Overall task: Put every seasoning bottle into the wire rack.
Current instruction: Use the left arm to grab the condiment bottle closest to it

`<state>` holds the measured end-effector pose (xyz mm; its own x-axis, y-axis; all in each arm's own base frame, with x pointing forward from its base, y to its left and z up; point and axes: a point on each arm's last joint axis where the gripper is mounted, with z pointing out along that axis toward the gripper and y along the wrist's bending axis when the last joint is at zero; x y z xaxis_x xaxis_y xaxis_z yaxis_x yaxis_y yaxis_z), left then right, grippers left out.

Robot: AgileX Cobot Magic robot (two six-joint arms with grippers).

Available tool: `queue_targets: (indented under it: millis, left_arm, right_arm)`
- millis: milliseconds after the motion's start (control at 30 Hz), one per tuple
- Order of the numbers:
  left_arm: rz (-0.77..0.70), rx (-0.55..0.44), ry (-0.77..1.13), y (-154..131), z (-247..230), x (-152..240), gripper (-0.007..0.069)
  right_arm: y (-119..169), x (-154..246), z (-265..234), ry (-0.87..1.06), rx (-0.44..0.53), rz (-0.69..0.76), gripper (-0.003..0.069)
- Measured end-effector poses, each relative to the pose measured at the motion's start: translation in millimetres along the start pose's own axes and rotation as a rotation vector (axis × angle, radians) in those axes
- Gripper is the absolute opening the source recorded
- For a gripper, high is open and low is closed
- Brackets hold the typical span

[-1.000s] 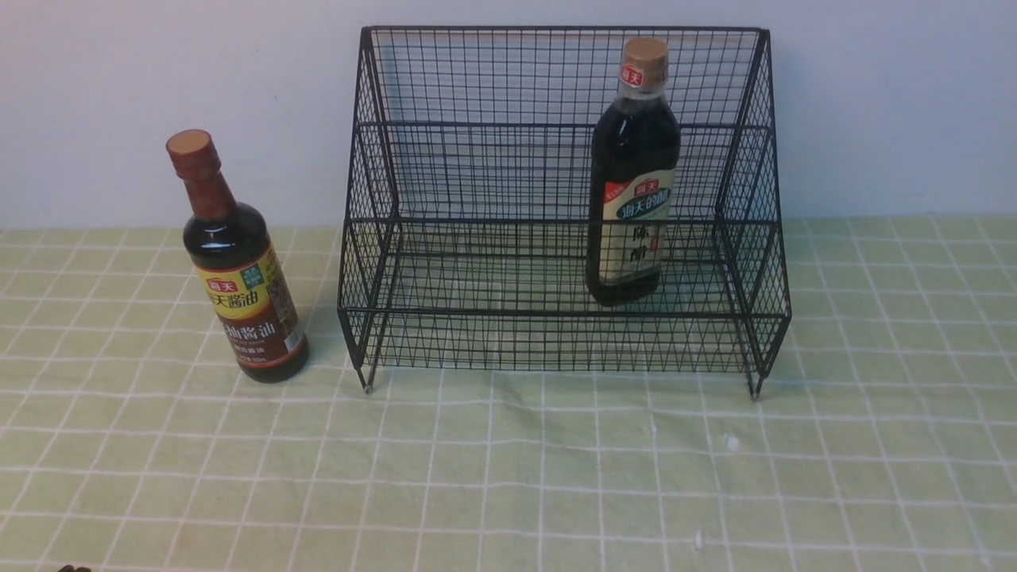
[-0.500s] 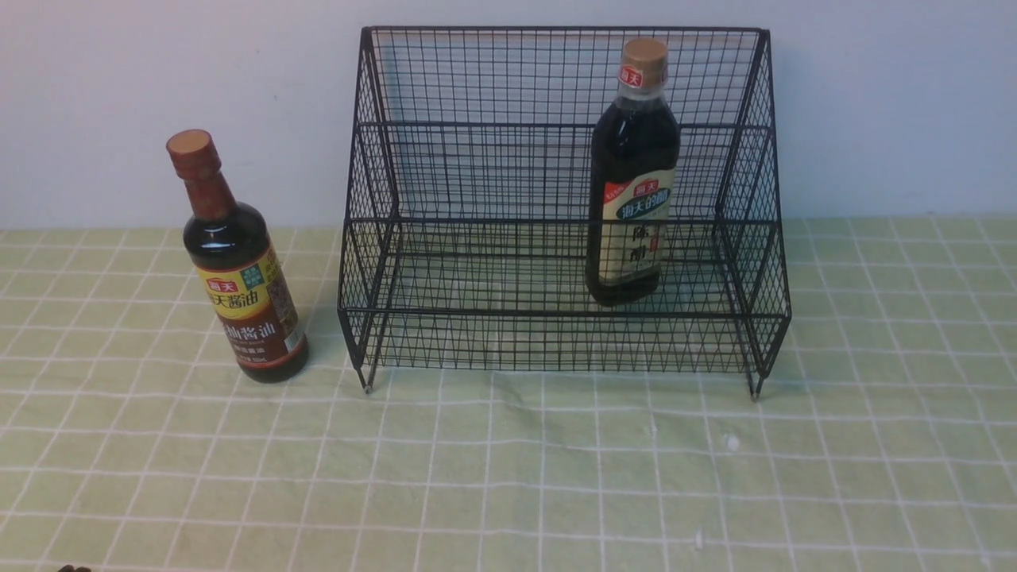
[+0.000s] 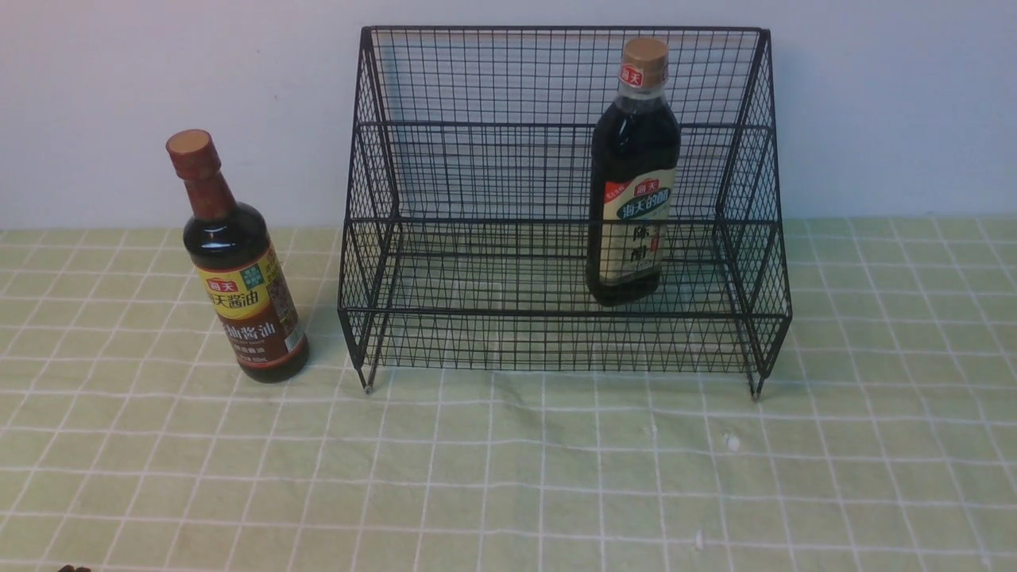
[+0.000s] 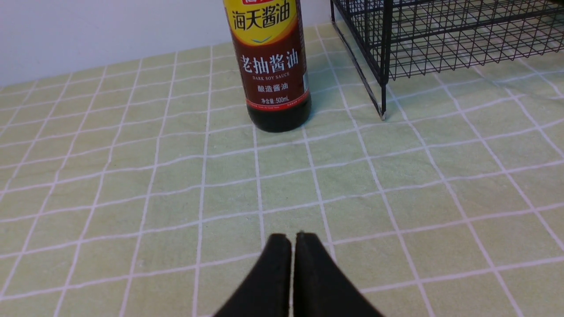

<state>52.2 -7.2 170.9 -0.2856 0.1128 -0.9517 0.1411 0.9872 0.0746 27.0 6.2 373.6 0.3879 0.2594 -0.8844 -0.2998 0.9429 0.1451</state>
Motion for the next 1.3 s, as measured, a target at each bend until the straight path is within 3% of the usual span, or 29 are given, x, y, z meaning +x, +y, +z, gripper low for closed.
queue_targets:
  millis: [333,467,633,767,900,1100,1300]
  left_arm:
    - [0.000,0.000,0.000,0,0,0,-0.0006]
    - [0.000,0.000,0.000,0,0,0,-0.0006]
    - [0.000,0.000,0.000,0,0,0,-0.0006]
    - [0.000,0.000,0.000,0,0,0,-0.0006]
    - [0.000,0.000,0.000,0,0,0,-0.0006]
    - [0.000,0.000,0.000,0,0,0,-0.0006]
    - [0.000,0.000,0.000,0,0,0,-0.0006]
  right_arm:
    - [0,0,0,0.001,0.000,0.008,-0.0014]
    - [0,1,0,0.016,-0.001,-0.077,-0.0014]
    - [-2,19,-2,0.189,0.004,-0.193,-0.0014]
    - [-10,51,-10,0.389,0.032,-0.283,-0.0014]
    - [-26,103,-24,0.568,0.158,-0.320,-0.0014]
    - [-42,158,-51,0.659,0.304,-0.253,-0.0014]
    - [-45,179,-63,0.655,0.320,-0.236,-0.0014]
